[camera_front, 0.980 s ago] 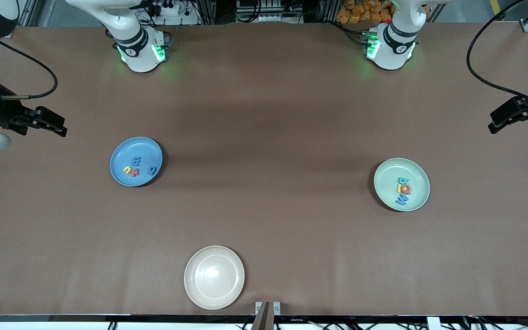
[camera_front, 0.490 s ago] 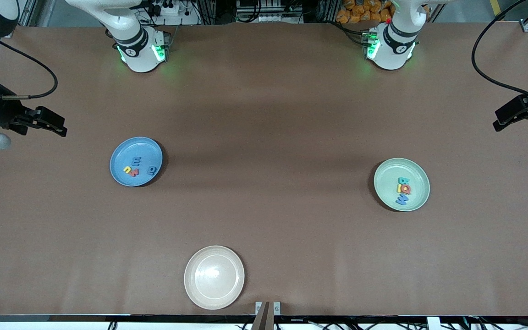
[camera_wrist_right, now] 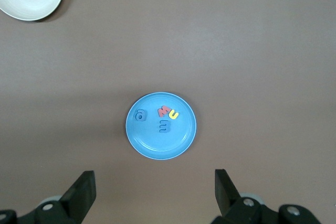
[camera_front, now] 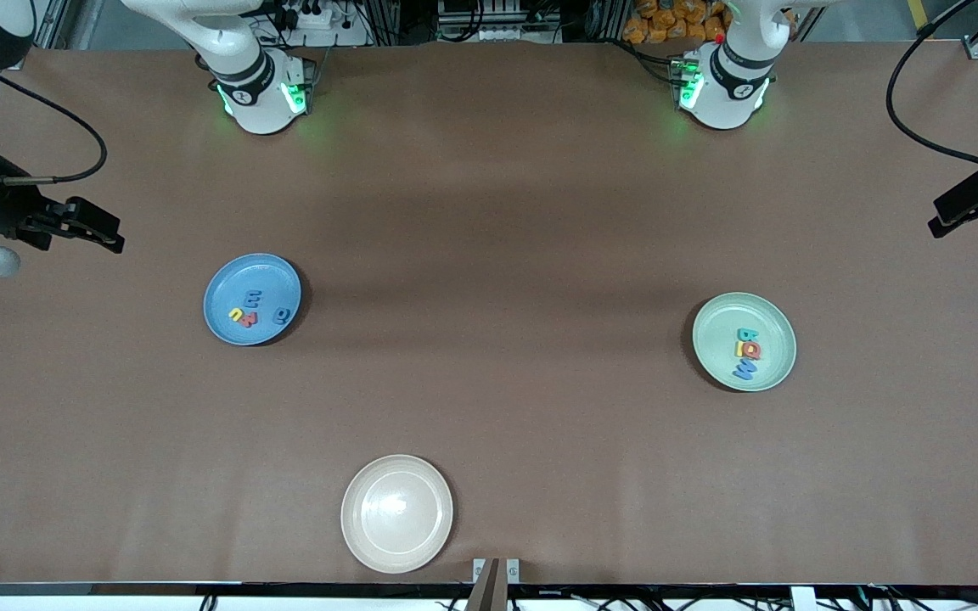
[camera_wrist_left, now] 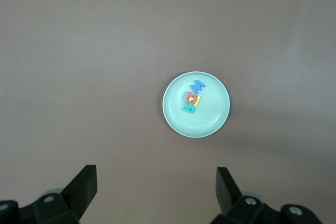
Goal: Sort upper and lower case letters into plates
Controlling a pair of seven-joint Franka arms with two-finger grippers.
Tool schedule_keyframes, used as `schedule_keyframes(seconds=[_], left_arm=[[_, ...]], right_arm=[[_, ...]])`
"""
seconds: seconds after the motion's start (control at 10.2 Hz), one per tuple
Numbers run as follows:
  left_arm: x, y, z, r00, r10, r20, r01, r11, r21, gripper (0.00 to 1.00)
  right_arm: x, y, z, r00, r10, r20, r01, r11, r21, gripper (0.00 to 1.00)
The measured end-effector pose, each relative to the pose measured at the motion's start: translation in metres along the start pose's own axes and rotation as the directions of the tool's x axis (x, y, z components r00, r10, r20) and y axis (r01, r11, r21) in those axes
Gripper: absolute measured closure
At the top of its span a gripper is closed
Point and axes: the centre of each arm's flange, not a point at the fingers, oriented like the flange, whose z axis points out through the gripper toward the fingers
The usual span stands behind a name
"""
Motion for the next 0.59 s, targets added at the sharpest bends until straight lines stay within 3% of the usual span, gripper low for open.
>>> schedule_keyframes(seconds=[0.59], left_arm=[[0.0003, -0.0054, 0.0005, 1.0, 0.0, 0.003, 0.0, 1.0, 0.001, 0.0]], right_arm=[[0.0, 0.0, 0.0, 1.0, 0.0, 0.0, 0.0, 1.0, 0.0, 0.0]])
